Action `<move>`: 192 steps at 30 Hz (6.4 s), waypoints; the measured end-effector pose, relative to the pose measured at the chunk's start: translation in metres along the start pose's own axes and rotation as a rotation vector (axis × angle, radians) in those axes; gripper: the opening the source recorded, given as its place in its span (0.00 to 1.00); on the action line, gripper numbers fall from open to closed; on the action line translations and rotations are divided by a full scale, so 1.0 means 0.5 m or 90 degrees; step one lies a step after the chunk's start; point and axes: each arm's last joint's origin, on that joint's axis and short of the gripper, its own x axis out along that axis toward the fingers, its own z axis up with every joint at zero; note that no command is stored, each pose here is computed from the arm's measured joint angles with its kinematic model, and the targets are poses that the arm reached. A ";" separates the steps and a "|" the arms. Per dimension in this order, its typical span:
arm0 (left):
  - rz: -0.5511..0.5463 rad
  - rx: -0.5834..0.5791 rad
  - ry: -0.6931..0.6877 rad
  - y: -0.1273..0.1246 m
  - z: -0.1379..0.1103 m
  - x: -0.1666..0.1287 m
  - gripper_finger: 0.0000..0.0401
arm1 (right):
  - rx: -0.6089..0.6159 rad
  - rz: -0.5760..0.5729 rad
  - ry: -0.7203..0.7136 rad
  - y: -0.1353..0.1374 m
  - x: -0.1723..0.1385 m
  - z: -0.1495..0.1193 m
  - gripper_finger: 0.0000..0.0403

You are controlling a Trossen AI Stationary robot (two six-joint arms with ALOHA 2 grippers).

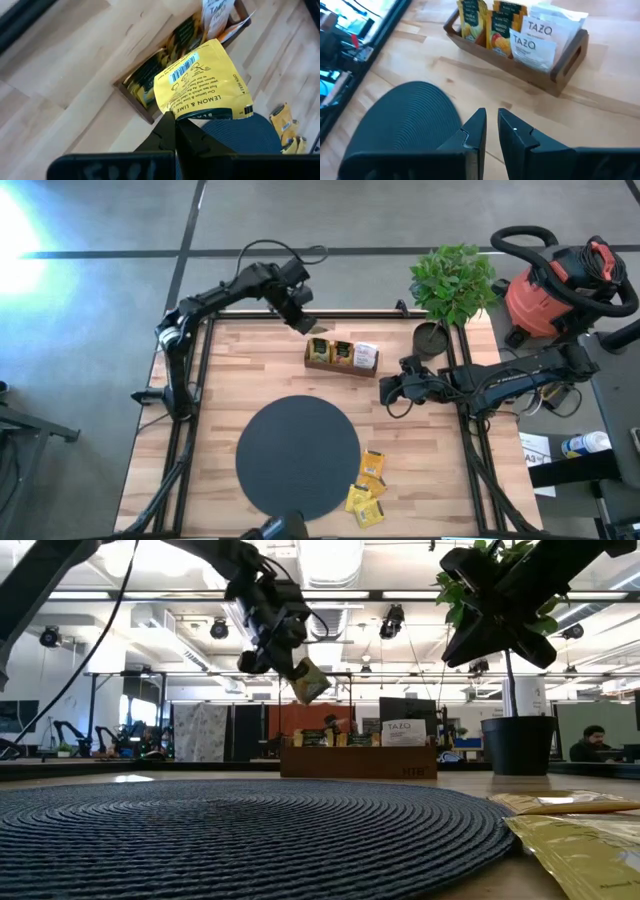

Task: Pick & Place Tea
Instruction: Put the top yellow tea bag into the left section of the wooden organizer, then put the bottom yellow tea bag into the left section of the wooden organizer

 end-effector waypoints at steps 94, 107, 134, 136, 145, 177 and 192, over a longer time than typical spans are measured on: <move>0.201 0.230 0.130 -0.046 0.015 0.133 0.00 | -0.004 -0.050 0.018 -0.021 0.032 -0.029 0.12; 0.273 0.314 0.151 -0.059 0.005 0.145 0.00 | -0.005 -0.051 0.020 -0.023 0.033 -0.030 0.12; 0.227 0.324 0.245 -0.056 -0.033 0.175 0.00 | -0.002 -0.050 0.024 -0.022 0.033 -0.030 0.12; 0.221 0.320 0.249 -0.057 -0.037 0.180 0.00 | -0.002 -0.050 0.024 -0.022 0.033 -0.030 0.12; 0.225 0.319 0.256 -0.050 -0.044 0.195 0.00 | 0.000 -0.050 0.024 -0.022 0.033 -0.030 0.12; 0.152 0.371 0.072 -0.171 -0.033 0.105 0.22 | 0.000 -0.034 0.083 -0.025 0.034 -0.038 0.12; 0.046 0.558 0.050 -0.367 -0.156 0.179 0.22 | -0.008 0.006 0.214 -0.028 0.031 -0.065 0.12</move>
